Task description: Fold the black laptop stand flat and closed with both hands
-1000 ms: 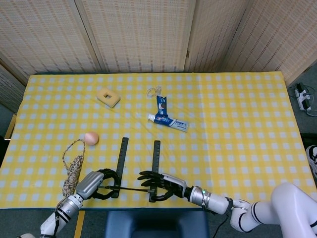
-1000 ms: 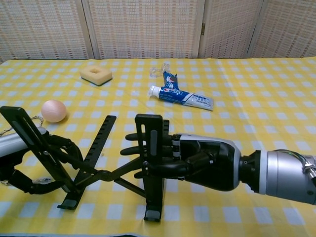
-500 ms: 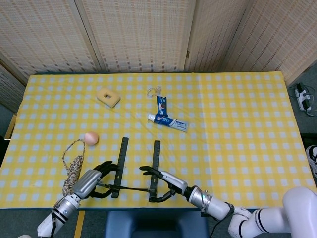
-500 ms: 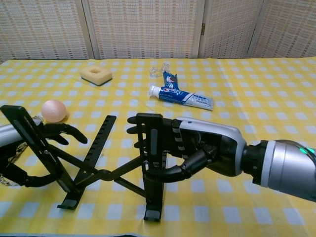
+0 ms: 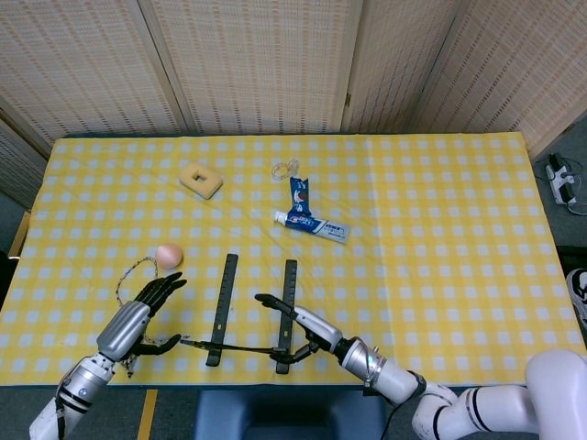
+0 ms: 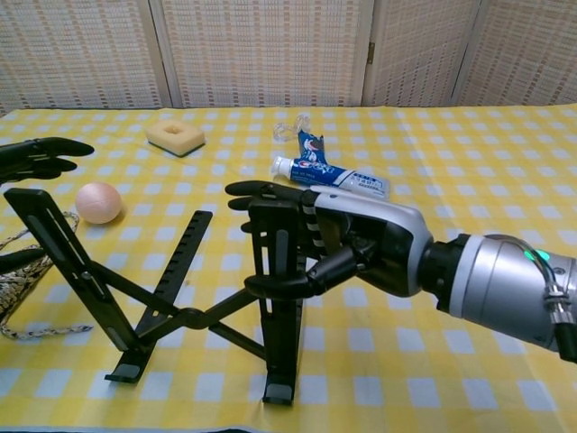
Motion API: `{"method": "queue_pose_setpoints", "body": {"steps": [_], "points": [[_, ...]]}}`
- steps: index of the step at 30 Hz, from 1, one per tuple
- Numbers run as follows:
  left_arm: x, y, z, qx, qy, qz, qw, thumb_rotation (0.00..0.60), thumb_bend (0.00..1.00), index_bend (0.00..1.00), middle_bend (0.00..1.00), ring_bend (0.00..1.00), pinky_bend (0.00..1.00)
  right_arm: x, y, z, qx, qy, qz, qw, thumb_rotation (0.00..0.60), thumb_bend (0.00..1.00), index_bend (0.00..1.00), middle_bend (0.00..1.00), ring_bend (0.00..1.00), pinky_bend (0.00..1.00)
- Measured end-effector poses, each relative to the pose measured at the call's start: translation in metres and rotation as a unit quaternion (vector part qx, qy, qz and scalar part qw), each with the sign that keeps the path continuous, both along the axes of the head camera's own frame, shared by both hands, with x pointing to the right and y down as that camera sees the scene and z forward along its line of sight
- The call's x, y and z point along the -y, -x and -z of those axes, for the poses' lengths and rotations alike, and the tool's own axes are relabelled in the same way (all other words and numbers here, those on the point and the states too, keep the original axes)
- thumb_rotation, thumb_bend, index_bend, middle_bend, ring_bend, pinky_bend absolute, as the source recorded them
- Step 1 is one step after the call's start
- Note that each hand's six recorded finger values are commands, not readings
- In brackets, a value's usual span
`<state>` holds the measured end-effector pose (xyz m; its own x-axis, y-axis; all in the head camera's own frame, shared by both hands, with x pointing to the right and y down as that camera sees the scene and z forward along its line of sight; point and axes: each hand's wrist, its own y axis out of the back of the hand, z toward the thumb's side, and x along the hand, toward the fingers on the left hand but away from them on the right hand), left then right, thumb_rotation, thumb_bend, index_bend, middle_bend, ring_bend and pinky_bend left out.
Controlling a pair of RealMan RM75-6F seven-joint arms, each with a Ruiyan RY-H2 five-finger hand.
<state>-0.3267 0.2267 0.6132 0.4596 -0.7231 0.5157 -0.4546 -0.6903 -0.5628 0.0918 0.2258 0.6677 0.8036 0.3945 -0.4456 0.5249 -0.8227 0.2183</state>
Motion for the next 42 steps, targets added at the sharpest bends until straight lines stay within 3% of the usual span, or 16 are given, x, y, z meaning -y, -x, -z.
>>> {"method": "queue_pose_setpoints", "body": {"steps": [16,22,28,34,39,42], "points": [[0.023,0.040,0.012,0.067,-0.037,0.015,0.9970,0.600,0.37,0.00,0.00,0.00,0.00,0.017,0.001,-0.007,-0.013,-0.021,-0.038,0.9990,0.600,0.32,0.00,0.01,0.04,0.00],[0.030,0.041,0.014,0.087,-0.058,0.013,0.9944,0.600,0.37,0.00,0.00,0.00,0.00,0.036,-0.005,-0.011,-0.027,-0.046,-0.084,0.9951,0.600,0.32,0.00,0.00,0.01,0.00],[0.036,0.038,0.014,0.094,-0.065,0.003,0.9935,0.600,0.37,0.00,0.00,0.00,0.00,0.061,-0.021,-0.005,-0.025,-0.073,-0.160,0.9842,0.600,0.32,0.00,0.00,0.00,0.00],[0.045,0.032,0.009,0.105,-0.073,-0.020,0.9916,0.600,0.36,0.00,0.00,0.00,0.00,0.087,-0.054,0.012,-0.026,-0.133,-0.230,0.9636,0.600,0.32,0.00,0.00,0.00,0.00],[0.055,0.018,-0.001,0.129,-0.091,-0.070,0.9850,0.600,0.36,0.02,0.00,0.00,0.00,0.091,-0.073,0.029,-0.056,-0.216,-0.179,0.9582,0.600,0.32,0.00,0.01,0.00,0.00],[0.063,0.002,-0.011,0.143,-0.102,-0.111,0.9783,0.600,0.36,0.03,0.00,0.00,0.00,0.089,-0.081,0.039,-0.088,-0.274,-0.126,0.9495,0.600,0.32,0.02,0.10,0.07,0.00]]}}
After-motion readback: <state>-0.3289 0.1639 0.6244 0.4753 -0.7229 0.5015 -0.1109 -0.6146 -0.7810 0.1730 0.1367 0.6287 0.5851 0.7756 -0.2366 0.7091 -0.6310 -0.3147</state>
